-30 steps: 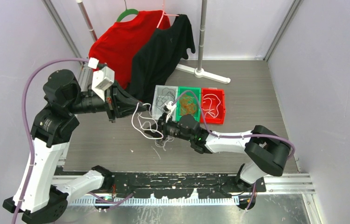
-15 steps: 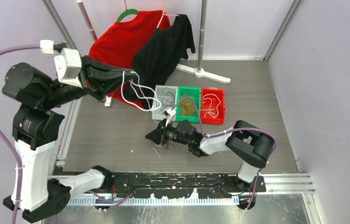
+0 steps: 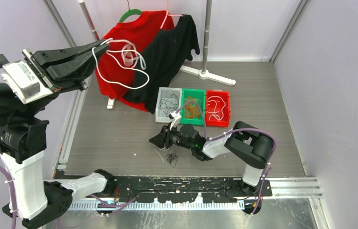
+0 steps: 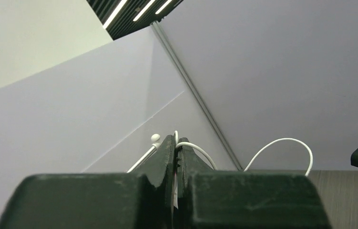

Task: Untangle the cables
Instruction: Untie the cable.

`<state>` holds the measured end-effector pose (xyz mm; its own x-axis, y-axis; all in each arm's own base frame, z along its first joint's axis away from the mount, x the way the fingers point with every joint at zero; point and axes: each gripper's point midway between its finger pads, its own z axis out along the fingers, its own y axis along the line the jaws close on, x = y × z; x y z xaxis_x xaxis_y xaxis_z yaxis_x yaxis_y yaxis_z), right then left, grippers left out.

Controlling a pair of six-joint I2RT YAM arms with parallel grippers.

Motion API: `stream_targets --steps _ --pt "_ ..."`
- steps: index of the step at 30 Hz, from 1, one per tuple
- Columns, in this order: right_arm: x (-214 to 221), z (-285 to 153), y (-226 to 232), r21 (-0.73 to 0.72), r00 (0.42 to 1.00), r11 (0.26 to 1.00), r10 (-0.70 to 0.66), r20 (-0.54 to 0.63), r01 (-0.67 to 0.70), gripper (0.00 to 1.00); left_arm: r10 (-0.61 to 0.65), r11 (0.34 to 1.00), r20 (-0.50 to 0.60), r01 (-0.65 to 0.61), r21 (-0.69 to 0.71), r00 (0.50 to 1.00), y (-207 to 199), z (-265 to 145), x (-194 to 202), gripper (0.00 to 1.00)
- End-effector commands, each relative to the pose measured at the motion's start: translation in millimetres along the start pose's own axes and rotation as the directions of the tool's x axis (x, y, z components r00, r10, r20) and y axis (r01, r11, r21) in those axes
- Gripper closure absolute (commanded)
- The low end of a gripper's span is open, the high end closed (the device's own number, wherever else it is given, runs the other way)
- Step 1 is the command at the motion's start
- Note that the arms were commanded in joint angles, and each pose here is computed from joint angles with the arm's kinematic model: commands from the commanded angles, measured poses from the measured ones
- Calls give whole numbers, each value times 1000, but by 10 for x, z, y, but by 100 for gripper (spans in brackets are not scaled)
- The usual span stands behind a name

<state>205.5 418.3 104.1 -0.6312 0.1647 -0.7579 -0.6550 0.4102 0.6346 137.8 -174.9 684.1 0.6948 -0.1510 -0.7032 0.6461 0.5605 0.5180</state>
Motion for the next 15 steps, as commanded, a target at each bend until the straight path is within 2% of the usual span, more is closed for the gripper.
stream_targets --steps 1,6,8,10,15 --pt "-476 -56 279 -39 989 996 -77 125 82 49 40 999 -1 -40 15 999 -16 -24 -31 100" --pt "-1088 -408 646 -1 945 963 -263 197 268 27 -47 991 -136 64 120 990 -385 -210 471 100" --pt "-1292 -602 771 24 921 944 -325 214 328 14 -66 985 -199 96 144 978 -516 -304 734 100" --pt "-1403 -795 845 43 900 920 -389 196 389 10 -86 972 -267 140 190 960 -706 -415 1038 100" --pt "-1663 -1159 1083 42 836 864 -497 230 502 7 -154 930 -340 252 267 928 -1032 -582 1334 100"
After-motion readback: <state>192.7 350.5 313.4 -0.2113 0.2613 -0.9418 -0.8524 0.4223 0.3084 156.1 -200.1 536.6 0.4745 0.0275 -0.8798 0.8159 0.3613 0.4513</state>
